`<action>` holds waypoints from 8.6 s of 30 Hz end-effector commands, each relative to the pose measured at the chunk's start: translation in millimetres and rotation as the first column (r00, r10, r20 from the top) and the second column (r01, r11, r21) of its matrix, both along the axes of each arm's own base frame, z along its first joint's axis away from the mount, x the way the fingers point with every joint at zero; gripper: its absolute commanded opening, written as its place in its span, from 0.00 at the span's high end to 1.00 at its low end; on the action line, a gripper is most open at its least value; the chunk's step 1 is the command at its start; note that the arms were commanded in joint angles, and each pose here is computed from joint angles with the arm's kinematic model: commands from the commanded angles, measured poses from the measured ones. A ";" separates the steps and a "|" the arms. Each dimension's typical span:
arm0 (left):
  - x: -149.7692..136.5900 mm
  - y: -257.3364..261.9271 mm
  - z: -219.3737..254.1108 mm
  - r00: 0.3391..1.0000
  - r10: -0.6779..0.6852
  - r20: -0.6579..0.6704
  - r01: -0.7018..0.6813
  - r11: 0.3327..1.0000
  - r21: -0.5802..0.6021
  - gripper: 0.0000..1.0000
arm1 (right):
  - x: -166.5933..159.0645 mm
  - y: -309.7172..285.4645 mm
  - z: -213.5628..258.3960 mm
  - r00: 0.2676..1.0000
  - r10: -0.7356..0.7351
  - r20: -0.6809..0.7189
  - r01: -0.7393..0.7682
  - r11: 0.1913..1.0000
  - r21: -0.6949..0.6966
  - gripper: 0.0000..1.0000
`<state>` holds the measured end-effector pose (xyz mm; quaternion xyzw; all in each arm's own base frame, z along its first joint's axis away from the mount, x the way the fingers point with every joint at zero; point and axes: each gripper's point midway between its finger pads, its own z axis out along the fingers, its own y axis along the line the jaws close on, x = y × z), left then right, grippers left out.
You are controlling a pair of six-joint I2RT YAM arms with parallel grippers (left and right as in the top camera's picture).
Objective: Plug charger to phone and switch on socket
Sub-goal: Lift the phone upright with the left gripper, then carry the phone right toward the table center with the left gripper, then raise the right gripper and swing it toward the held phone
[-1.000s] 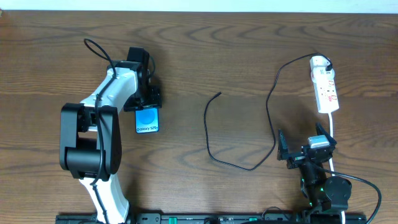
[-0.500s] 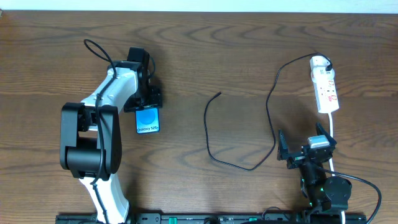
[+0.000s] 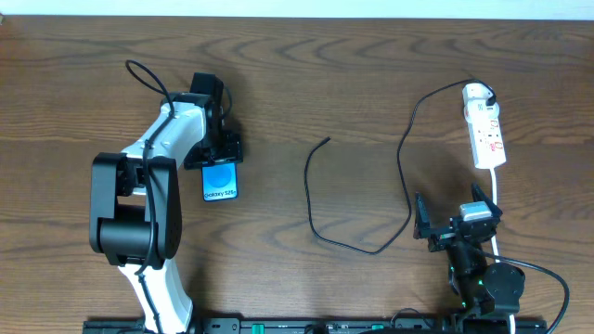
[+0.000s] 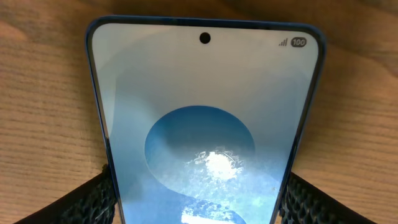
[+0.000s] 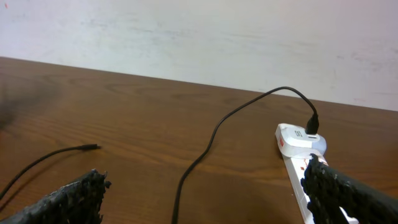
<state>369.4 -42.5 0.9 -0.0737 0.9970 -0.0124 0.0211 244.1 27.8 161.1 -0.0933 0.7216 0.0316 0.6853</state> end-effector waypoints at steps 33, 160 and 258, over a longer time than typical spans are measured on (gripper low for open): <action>-19.4 -4.8 -19.1 0.998 0.031 -0.056 -0.032 0.999 -0.027 0.16 | -0.2 0.5 -0.8 1.000 -0.001 -0.002 0.001 1.000 0.011 0.01; -31.9 -78.4 101.3 0.932 0.336 -0.140 -0.362 0.821 -0.441 0.36 | -0.2 0.5 -0.8 1.000 -0.001 -0.002 0.001 1.000 0.011 0.01; -15.3 -116.3 152.5 0.844 0.364 -0.394 -0.532 0.474 -0.702 0.37 | 48.7 50.5 35.3 0.869 0.304 -0.392 -0.163 0.921 0.354 0.01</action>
